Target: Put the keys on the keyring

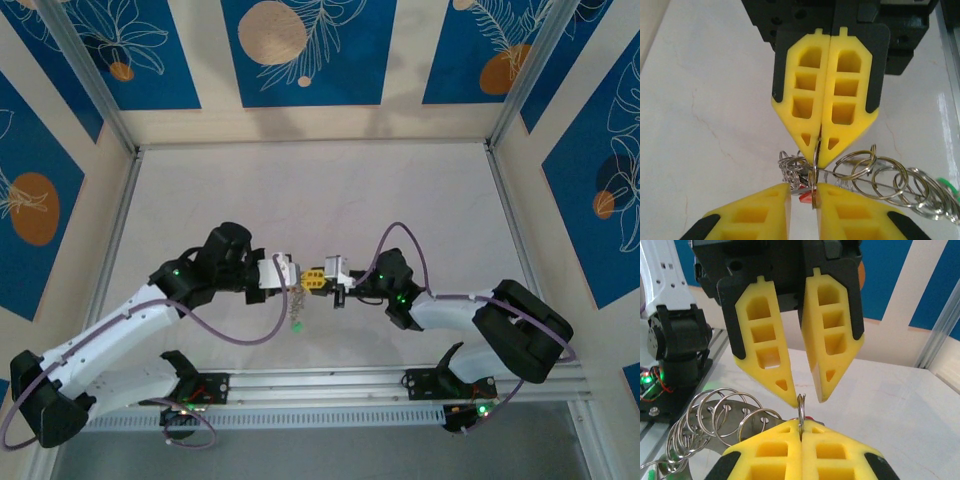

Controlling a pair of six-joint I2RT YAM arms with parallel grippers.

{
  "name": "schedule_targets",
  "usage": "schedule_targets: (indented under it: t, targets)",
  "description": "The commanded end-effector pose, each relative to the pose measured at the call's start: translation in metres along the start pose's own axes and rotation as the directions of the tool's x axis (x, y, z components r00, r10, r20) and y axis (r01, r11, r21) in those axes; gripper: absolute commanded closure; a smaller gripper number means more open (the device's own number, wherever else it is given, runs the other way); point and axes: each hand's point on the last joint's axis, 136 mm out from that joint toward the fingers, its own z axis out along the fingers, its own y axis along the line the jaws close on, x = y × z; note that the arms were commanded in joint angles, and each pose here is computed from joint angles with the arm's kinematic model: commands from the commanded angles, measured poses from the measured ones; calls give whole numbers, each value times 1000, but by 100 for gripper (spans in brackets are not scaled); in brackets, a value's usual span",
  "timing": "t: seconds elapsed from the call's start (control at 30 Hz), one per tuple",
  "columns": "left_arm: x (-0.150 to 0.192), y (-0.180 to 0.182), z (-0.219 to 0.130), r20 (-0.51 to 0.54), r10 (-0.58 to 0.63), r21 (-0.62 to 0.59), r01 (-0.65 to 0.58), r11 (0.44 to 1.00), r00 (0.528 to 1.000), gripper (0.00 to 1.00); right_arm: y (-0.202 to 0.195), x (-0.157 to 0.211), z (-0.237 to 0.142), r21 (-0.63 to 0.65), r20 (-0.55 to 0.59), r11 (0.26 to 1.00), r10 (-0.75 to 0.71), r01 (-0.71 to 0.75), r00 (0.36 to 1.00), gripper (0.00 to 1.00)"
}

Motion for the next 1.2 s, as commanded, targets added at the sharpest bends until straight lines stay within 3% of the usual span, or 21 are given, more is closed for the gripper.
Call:
schedule_targets:
  t: [0.0,0.27,0.37,0.47,0.53,0.63,0.8,1.17]
  targets:
    - [-17,4,-3,107,-38,-11,39,999,994,80,-3,-27,-5,18,116,999,-31,29,993,100]
    - [-23,1,1,172,-66,8,66,998,983,80,-4,-34,-6,25,169,999,-32,28,985,100]
    - [-20,2,2,161,-60,7,59,998,985,86,-4,-33,-5,21,162,999,-32,29,986,100]
    - [-16,1,2,123,-38,14,37,999,992,100,-3,-25,-4,17,124,999,-32,30,992,100]
    - [-12,4,1,75,-27,10,27,1000,997,100,-4,-15,-1,23,57,999,-26,24,998,99]
    - [-2,7,1,-30,24,3,-24,1000,999,100,-8,-1,5,42,-56,999,-17,19,998,88]
    - [17,1,6,-211,149,46,-142,989,966,100,-13,6,9,60,-92,998,19,-14,996,84]
    - [5,2,5,-173,171,40,-166,985,970,100,-17,20,18,65,-134,995,78,-70,988,83]
